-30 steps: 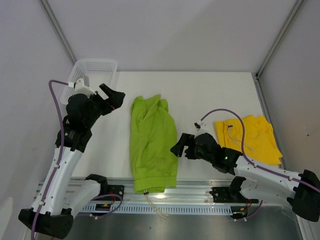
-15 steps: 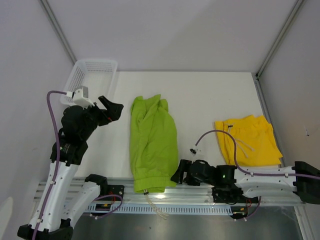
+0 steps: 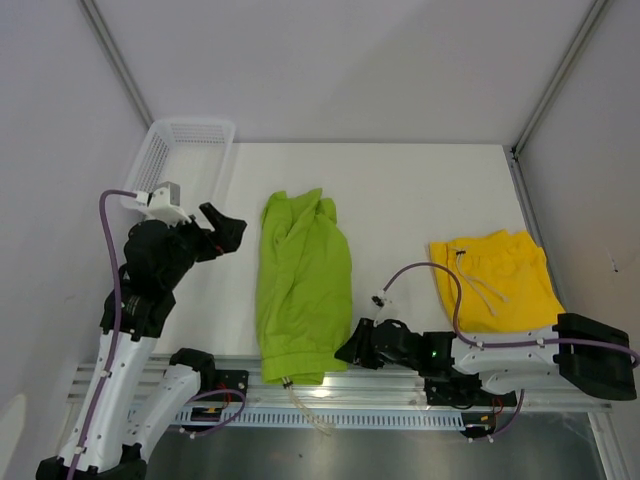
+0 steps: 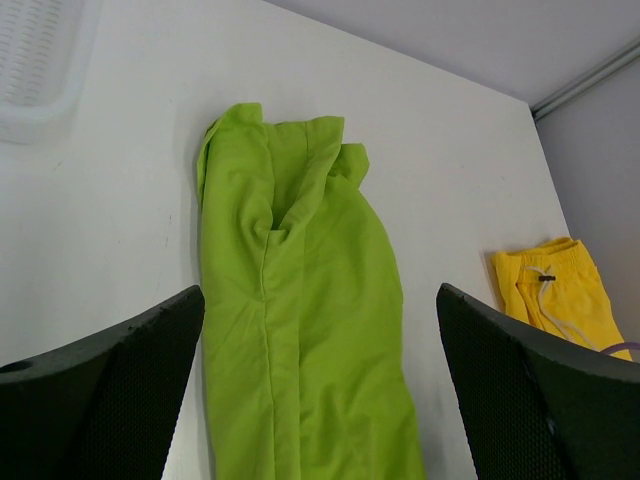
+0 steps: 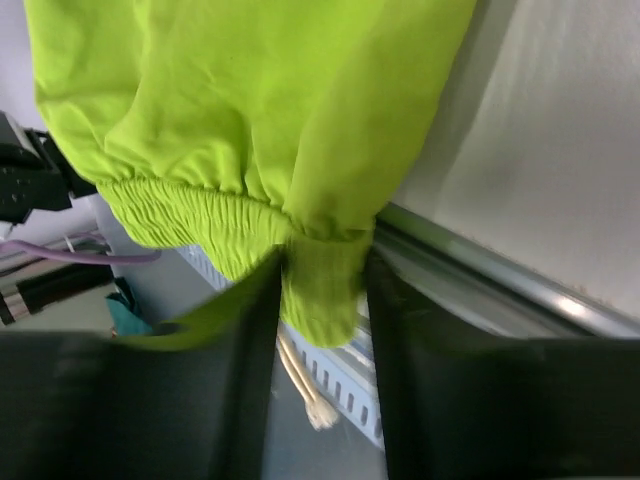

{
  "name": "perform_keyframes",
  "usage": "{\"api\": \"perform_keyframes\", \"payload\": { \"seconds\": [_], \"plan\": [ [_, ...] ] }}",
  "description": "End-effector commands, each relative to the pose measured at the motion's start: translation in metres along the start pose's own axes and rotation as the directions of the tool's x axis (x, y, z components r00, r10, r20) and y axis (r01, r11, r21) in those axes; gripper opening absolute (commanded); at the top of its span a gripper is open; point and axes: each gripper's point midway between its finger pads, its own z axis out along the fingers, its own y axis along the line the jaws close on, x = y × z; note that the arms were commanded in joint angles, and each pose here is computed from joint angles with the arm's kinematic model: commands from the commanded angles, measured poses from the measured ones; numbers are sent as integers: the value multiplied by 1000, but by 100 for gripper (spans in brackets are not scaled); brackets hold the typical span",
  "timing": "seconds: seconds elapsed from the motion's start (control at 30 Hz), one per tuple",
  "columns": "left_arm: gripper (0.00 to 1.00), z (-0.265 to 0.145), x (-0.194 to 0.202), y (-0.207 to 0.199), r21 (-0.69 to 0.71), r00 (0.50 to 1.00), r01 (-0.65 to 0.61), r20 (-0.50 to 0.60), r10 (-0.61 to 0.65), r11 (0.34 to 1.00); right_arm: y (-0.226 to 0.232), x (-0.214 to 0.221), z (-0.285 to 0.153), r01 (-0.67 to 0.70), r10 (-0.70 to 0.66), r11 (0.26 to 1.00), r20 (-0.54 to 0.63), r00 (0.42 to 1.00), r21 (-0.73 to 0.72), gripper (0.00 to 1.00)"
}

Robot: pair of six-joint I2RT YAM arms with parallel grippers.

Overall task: Fold and stack the shorts
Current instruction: Flatten the shorts out

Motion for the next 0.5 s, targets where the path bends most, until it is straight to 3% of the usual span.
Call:
{"api": "perform_keyframes", "payload": {
  "seconds": [0.0, 0.03, 0.1, 0.37, 0.47],
  "plan": [
    [99, 0, 10, -1, 26, 999, -21, -27, 22, 999, 30, -13, 4, -36, 39, 993, 26, 999, -110, 31],
    [99, 0, 15, -5, 52, 999, -23, -45, 25, 998, 30, -16, 5, -30, 33, 994, 30, 999, -105, 15],
    [99, 0, 18, -9, 82, 998, -25, -64, 30, 996, 34, -25, 2, 5, -1, 997, 60, 998, -71, 1],
    [98, -10, 57, -55, 310, 978, -133, -115, 176, 941, 84, -94, -22, 140, -136, 990, 211, 968, -6, 0],
    [98, -15, 70, -66, 363, 974, -152, -105, 203, 919, 104, -117, -20, 153, -149, 988, 186, 971, -6, 0]
  ]
}}
